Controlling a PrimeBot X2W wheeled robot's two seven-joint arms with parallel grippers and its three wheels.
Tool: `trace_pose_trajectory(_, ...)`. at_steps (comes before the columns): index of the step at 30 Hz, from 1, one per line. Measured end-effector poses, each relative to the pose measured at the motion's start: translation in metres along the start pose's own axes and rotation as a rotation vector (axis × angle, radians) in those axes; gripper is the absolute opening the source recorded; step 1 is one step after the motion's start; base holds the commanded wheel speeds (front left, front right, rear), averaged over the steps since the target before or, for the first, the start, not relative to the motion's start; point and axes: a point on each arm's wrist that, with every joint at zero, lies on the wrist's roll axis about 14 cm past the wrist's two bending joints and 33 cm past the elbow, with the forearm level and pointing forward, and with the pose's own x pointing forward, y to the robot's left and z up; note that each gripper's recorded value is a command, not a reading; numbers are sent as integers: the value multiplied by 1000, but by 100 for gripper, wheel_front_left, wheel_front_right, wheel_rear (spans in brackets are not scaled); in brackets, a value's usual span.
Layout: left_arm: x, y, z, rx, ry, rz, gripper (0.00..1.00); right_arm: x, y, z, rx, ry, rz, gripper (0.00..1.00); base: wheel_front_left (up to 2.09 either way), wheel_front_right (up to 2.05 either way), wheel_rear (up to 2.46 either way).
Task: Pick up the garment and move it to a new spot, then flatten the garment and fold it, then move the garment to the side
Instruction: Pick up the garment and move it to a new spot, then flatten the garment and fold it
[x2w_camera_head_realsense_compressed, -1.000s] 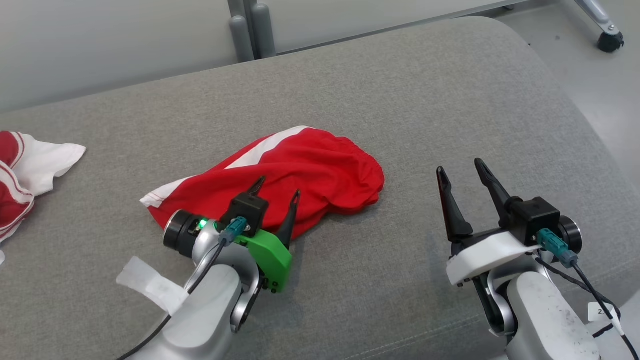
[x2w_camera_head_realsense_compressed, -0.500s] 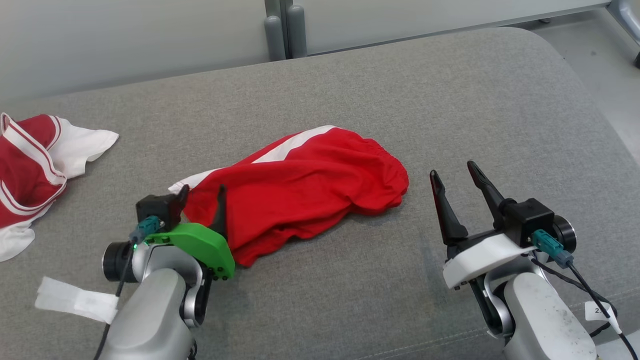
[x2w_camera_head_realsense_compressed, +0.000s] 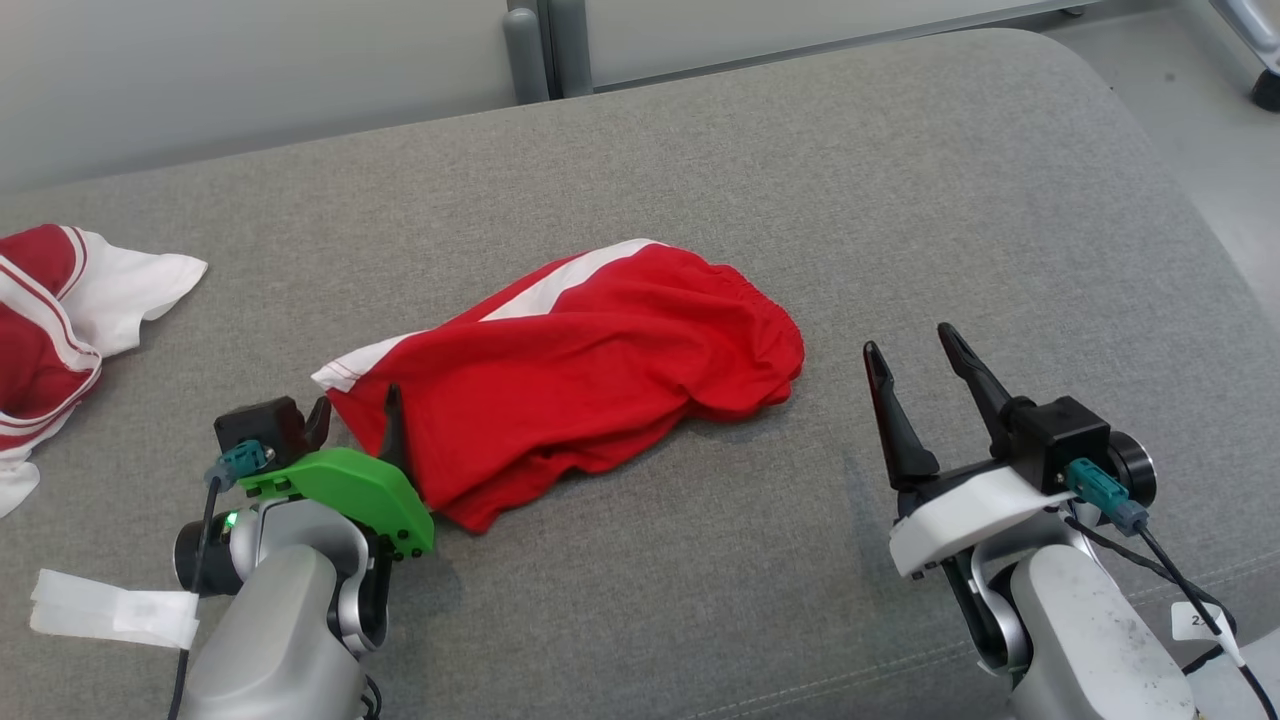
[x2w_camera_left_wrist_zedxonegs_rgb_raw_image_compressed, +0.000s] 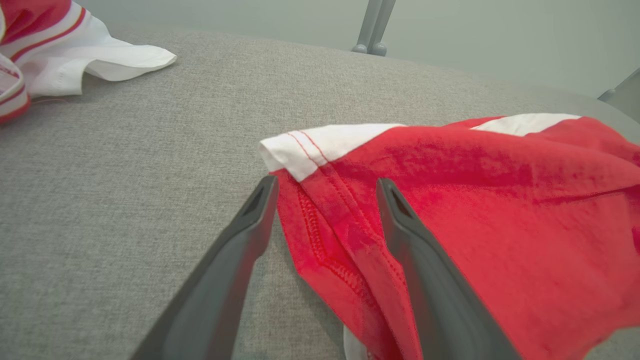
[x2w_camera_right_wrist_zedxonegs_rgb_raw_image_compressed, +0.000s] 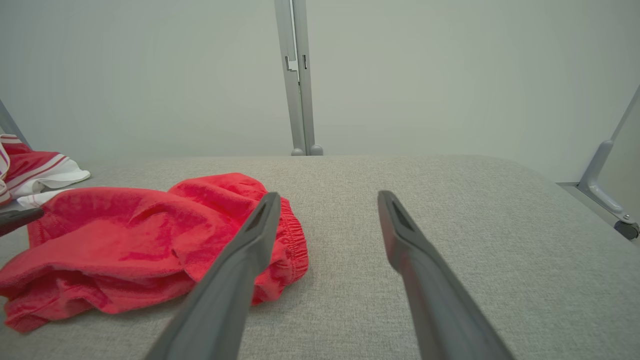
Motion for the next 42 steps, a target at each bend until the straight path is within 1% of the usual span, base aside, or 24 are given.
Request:
trace_pose_trajectory(12,4,3,-5,-20,16,15,100,2,-3,-2,-3,6,-8,100,0,0,0)
trace_pose_trajectory(15,7,6,-6,-47,26,29,100,3,-4,-2,-7,5,-8,100,0,0,0)
trace_pose_trajectory(17,11,8,-1,-88,21,43,100,3,-2,-1,-11,4,3,100,0,0,0)
trace_pose_trajectory(24,21,1,8,-114,7,35,100,1,-9,-3,-14,11,-17,100,0,0,0)
trace_pose_trajectory(28,22,4,10,-167,4,51,100,1,-10,-3,-17,12,-21,100,0,0,0)
trace_pose_trajectory(29,23,5,11,-193,3,57,90,0,-10,-4,-17,13,-21,100,0,0,0)
trace_pose_trajectory(31,23,7,11,-224,7,66,64,0,-10,-4,-20,15,-20,100,0,0,0)
trace_pose_trajectory(33,23,8,10,-249,10,72,41,0,-9,-5,-21,16,-17,100,0,0,0)
trace_pose_trajectory(35,22,7,9,-261,12,68,7,0,-8,-5,-19,16,-10,100,0,0,0)
trace_pose_trajectory(36,22,7,9,-260,13,68,0,0,-7,-5,-19,16,-9,100,0,0,0)
trace_pose_trajectory(42,21,0,10,-265,12,38,0,0,-8,-4,-24,15,-9,100,0,0,0)
